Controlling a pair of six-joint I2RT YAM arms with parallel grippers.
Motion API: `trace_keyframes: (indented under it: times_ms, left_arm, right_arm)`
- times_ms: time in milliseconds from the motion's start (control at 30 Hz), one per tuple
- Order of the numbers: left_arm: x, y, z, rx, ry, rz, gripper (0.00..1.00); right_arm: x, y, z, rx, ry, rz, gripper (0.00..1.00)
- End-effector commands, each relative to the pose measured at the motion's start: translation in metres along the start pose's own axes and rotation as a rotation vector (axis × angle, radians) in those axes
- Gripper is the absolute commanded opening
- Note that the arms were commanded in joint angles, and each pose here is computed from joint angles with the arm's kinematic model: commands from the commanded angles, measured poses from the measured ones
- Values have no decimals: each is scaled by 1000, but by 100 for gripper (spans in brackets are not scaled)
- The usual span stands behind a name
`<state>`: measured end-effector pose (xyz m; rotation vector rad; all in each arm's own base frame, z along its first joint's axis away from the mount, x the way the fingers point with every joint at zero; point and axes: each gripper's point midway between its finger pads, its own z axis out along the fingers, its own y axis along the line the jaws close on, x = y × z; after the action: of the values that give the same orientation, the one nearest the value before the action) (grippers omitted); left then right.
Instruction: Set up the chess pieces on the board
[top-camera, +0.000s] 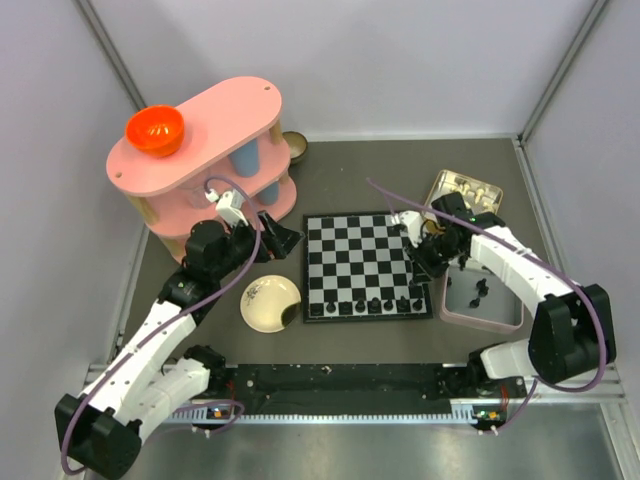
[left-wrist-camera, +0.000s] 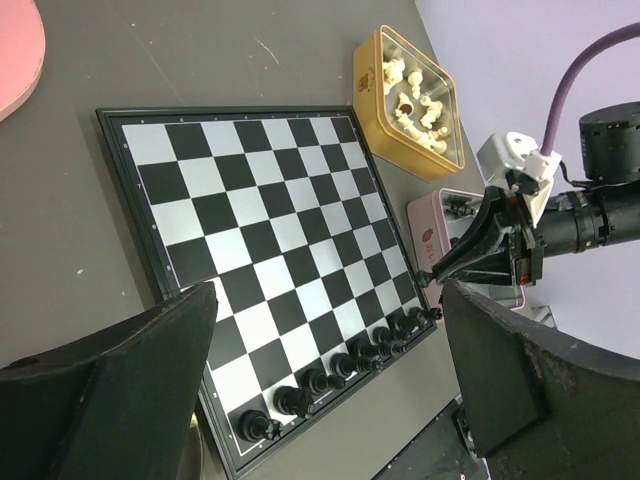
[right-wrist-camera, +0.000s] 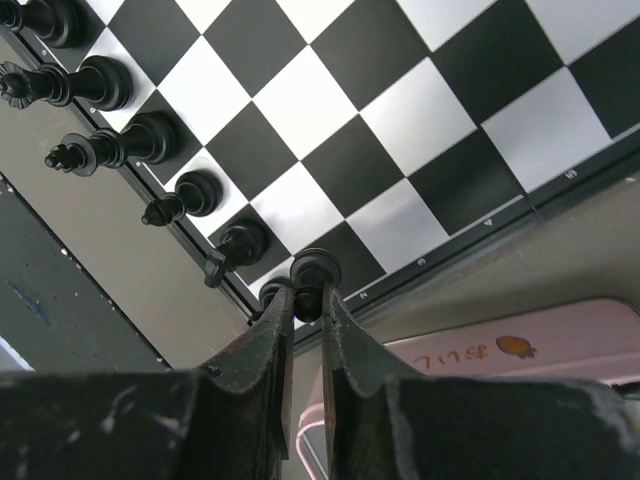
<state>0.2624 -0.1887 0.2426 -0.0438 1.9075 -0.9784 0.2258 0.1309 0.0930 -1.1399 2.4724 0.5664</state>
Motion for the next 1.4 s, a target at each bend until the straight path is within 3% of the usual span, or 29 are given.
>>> trace_keyframes:
  times_ms: [0, 267, 767, 1367]
  left_arm:
    - [-8, -4, -2, 10, -39, 18, 99]
    - [-7, 0, -3, -3, -47, 15, 99]
    - [-8, 1, 1, -5, -45, 22, 99]
    - [-6, 4, 1, -12, -41, 21, 99]
  right_arm:
    - [-5, 1, 9, 7, 12, -34, 6]
    - [14, -3, 17, 29, 69, -22, 7]
    - [14, -5, 26, 21, 91, -16, 10]
    - [15, 0, 27, 11, 89, -22, 24]
